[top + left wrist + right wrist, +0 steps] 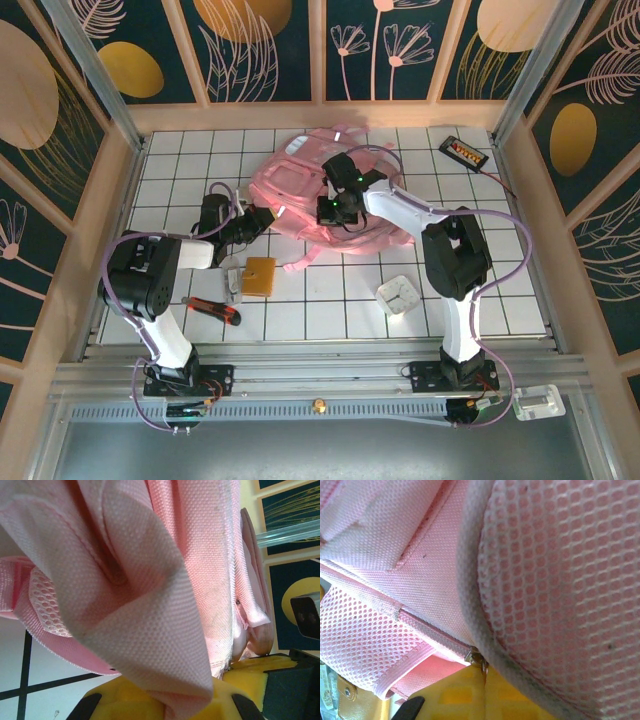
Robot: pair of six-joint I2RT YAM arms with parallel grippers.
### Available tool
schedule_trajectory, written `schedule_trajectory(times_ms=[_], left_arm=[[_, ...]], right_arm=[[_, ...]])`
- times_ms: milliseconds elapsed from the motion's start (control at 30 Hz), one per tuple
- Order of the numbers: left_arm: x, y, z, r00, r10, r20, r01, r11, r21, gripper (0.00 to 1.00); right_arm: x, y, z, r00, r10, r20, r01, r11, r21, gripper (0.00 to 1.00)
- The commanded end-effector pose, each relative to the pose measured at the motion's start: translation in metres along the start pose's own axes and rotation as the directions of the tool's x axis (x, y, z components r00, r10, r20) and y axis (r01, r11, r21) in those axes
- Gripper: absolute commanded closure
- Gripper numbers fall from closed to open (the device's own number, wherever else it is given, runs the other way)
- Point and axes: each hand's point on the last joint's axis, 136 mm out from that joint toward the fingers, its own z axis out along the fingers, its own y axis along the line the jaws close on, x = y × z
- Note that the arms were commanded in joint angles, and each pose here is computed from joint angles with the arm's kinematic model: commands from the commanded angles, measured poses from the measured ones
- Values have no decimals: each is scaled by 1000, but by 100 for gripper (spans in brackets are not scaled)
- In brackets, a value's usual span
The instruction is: Pack the student bag
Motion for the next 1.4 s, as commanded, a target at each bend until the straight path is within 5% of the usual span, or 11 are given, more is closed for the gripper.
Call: schedule_trajectory(times_ms=[0, 333, 600, 1100, 1233, 1367], left_arm=[[-21, -18, -6, 998, 29, 50, -33, 996, 82, 100], [-5, -17, -4, 999, 38, 9, -38, 996, 86, 100], [0, -17, -4, 999, 41, -2, -40, 996, 86, 100], [0, -16, -4, 999, 42, -4, -42, 996, 77, 100], [0, -17, -5, 999, 46, -3, -46, 996, 75, 100], [-1, -17, -5, 999, 46, -4, -46, 996, 73, 100]], right_arm=[[23, -43, 10, 997, 41, -73, -31, 991, 129, 96], [17, -31, 38, 999, 29, -18, -26, 991, 133, 90], [15, -34, 44, 1000, 27, -1, -26, 986, 164, 72], [29, -9, 44, 999, 33, -25, -31, 994, 106, 72], [32, -14, 45, 999, 38, -32, -34, 992, 124, 87], [31, -18, 38, 999, 39, -13, -37, 989, 146, 91]])
